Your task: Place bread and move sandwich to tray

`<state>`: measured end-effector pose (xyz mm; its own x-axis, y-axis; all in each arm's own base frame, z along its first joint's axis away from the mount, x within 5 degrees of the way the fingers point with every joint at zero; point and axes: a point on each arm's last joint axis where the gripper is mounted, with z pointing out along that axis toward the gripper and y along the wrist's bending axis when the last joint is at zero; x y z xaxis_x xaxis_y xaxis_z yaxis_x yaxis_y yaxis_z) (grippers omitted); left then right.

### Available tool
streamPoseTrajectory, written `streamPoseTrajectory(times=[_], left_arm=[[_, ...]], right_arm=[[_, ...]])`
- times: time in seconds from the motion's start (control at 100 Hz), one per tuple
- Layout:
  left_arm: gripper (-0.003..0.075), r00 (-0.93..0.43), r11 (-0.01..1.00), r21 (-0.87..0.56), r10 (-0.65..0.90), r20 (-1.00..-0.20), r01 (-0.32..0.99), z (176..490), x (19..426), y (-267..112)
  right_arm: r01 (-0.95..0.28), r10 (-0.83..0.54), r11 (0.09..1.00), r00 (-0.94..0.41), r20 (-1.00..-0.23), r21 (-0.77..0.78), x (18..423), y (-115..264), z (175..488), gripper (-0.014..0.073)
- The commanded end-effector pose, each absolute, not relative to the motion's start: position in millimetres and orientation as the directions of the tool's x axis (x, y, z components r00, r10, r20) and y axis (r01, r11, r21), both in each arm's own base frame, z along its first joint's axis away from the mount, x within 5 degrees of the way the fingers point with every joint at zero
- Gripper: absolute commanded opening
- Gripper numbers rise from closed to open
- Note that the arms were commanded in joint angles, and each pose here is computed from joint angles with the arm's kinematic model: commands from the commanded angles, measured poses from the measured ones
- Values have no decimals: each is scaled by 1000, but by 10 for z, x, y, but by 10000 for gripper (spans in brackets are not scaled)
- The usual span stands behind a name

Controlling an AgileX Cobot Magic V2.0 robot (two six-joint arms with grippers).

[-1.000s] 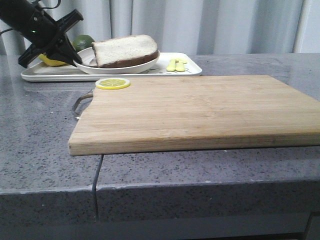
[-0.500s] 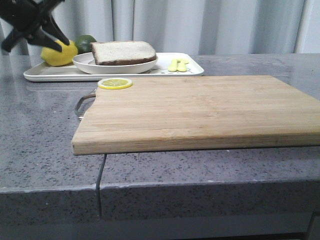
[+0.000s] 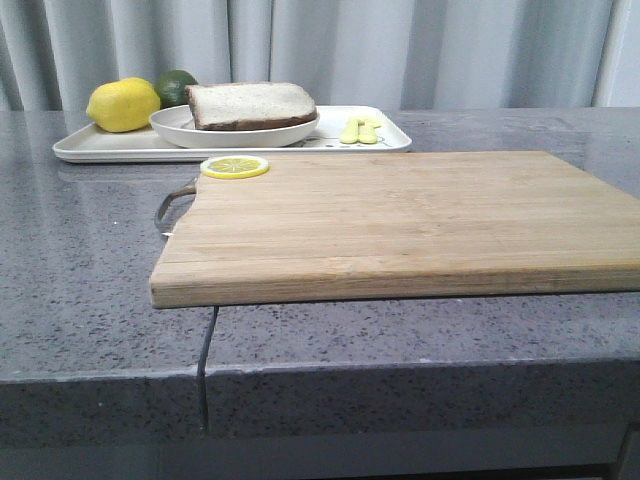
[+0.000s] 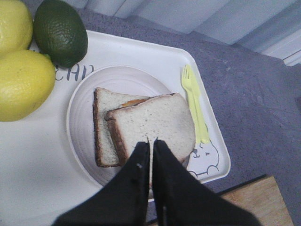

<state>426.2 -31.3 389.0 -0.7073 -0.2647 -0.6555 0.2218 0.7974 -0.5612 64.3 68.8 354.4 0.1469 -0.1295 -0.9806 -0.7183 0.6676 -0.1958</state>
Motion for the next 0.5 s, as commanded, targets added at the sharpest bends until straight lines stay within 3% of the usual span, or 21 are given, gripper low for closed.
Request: streamPoseTrajectory(times=[0.0,0.23,0.49], left_arm=[[-20,-600,790,-525,-262,-756,317,4406,3883,-357],[-20,-547,817,-445,-197,-813,367,4541,3154,-380],[-20,-455,856,-418,-255,-853,304,4331,2310,-338]], right_arm=[[-674,-62,712,219,-974,-197,528,543,3502,-62],[-667,51,725,301,-952,-172,187,270,3187,-62],[-682,55,708,312,-948,-183,95,226,3047,-62]])
